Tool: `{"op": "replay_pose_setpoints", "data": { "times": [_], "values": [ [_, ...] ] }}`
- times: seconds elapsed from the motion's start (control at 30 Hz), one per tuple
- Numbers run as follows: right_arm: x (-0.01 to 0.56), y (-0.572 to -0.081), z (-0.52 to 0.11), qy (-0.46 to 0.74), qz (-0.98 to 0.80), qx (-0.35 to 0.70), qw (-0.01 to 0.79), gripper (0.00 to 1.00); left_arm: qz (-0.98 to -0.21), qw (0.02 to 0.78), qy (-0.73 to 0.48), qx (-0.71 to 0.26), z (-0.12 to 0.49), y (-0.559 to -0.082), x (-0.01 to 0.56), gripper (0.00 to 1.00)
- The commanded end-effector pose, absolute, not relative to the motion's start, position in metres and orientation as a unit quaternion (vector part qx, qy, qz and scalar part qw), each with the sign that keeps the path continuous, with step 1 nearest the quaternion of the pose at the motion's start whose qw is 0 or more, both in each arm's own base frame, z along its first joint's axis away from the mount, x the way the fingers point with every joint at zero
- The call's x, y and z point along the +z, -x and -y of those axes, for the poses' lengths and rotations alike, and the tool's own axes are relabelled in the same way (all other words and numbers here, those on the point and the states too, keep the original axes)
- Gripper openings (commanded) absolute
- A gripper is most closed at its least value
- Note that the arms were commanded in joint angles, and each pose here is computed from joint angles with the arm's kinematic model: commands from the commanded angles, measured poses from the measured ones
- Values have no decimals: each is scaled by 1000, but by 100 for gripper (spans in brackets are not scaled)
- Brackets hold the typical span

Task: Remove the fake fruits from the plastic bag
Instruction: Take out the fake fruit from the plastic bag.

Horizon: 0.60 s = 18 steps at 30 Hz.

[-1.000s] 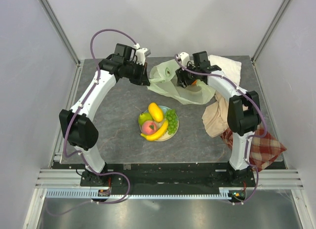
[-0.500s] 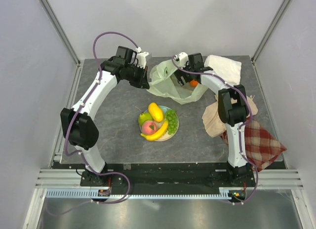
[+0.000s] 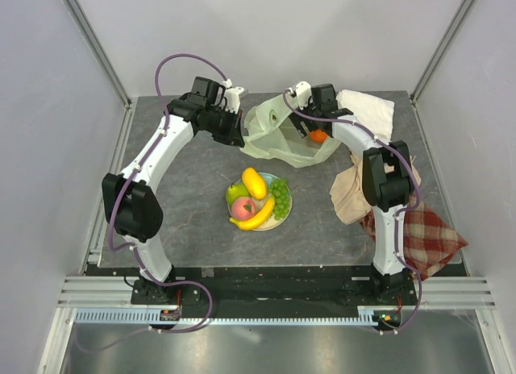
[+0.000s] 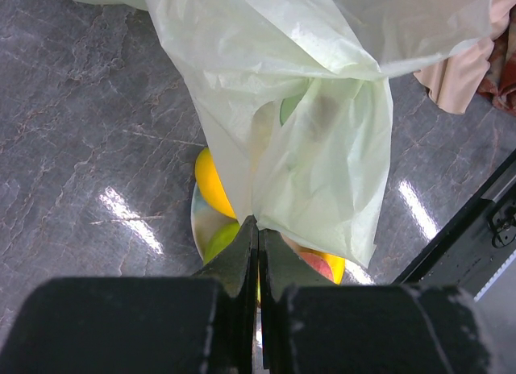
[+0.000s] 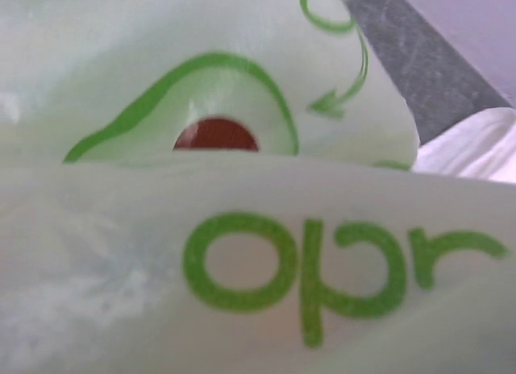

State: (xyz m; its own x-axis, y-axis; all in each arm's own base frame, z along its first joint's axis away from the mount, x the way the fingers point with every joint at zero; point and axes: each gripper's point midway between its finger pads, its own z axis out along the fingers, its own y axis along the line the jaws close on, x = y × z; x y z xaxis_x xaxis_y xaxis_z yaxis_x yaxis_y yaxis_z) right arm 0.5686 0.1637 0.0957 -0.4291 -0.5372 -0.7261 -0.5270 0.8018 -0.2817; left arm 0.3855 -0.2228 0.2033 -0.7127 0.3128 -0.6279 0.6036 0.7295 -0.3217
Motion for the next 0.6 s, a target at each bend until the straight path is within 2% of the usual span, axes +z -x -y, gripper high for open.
{"op": "replay_pose_setpoints", "data": {
  "times": [0.0, 0.57],
  "values": [
    [116, -568, -145, 315, -837, -53, 443, 90, -881, 284, -270, -265, 226, -388, 208, 2],
    [70, -548, -112, 314, -875, -117, 349, 93, -880, 296, -270, -255, 226, -397, 214, 1]
  ]
}}
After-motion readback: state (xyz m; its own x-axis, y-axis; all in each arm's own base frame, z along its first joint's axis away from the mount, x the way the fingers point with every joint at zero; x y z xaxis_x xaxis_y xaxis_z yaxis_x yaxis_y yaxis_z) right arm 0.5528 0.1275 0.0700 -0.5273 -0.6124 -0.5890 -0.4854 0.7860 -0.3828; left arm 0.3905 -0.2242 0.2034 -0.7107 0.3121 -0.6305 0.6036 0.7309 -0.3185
